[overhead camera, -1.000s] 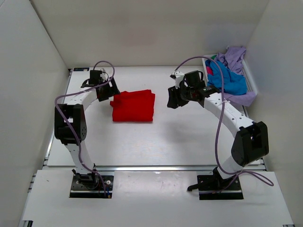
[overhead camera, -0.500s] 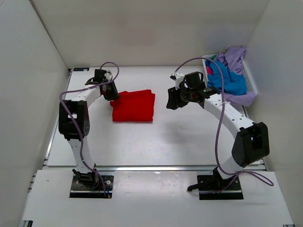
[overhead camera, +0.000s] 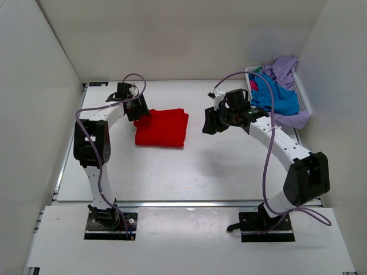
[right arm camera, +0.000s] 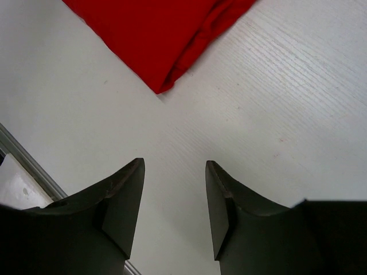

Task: Fold and stack the t-shirts
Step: Fold the long partially folded tshirt into a neat square, then put the neatly folded tshirt into the corner of the board with the left arm

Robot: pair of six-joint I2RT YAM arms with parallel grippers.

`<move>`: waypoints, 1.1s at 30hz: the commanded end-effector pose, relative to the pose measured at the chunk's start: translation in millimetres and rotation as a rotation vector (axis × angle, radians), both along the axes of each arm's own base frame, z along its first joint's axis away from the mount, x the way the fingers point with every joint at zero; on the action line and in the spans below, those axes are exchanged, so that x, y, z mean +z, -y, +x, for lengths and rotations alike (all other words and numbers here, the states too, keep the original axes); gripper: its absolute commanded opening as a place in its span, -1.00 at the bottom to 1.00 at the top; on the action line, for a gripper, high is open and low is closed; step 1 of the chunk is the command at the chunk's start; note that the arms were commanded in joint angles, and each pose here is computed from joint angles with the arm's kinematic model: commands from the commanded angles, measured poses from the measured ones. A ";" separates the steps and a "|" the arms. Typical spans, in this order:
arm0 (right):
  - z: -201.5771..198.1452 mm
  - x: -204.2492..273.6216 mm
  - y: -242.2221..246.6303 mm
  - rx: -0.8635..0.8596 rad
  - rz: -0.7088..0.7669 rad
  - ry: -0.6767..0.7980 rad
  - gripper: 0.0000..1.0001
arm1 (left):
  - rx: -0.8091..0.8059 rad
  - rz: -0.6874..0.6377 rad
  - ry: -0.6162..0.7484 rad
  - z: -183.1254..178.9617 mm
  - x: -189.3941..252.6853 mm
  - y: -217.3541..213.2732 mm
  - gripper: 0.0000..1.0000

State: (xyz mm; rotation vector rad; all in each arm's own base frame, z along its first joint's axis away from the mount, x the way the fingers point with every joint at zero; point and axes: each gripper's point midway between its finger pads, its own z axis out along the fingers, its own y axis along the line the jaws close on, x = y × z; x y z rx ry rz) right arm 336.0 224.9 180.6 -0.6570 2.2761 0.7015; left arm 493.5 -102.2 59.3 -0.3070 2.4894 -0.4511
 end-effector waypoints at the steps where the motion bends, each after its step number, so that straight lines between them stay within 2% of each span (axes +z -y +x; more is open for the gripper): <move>1: 0.5 24.5 -0.7 -0.003 0.054 0.068 -0.11 | 0.022 -0.042 0.133 -2.7 71.1 -16.3 0.43; 2: -0.6 25.1 -1.7 0.002 0.058 0.070 -0.11 | -0.001 -0.034 0.100 -12.0 67.6 -17.6 0.53; 4: -2.0 27.4 -2.4 -0.001 0.066 0.070 -0.13 | -0.039 0.007 0.059 -25.8 66.5 -23.8 0.59; 7: -6.8 29.0 -5.8 0.018 0.067 0.078 -0.12 | -0.072 0.112 -0.022 -46.4 44.8 -32.6 0.59; 12: -11.1 30.0 -8.8 0.020 0.087 0.071 -0.12 | -0.101 0.157 -0.126 -70.0 4.6 -26.9 0.59; 15: -12.7 32.0 -8.0 0.017 0.091 0.074 -0.12 | -0.092 0.187 -0.177 -75.3 -12.5 -24.6 0.58; 21: -15.4 29.4 -0.2 0.005 0.098 0.068 -0.13 | -0.127 0.196 -0.182 -66.7 -27.9 -0.3 0.61; 27: -14.3 27.1 1.6 -0.002 0.099 0.063 -0.13 | -0.192 0.317 -0.240 -66.1 -43.6 22.3 0.60; 30: -14.4 30.2 3.4 -0.004 0.103 0.068 -0.13 | -0.205 0.331 -0.267 -72.8 -51.9 32.2 0.41; 31: -13.6 30.0 3.7 -0.006 0.105 0.070 -0.12 | -0.212 0.317 -0.271 -72.7 -54.1 35.1 0.21; 32: -13.4 29.8 4.1 -0.005 0.107 0.070 -0.13 | -0.217 0.311 -0.273 -72.3 -55.9 37.4 -0.06; 33: -16.2 24.2 6.4 -0.008 0.095 0.057 -0.13 | -0.215 0.309 -0.269 -71.2 -55.0 35.8 -0.21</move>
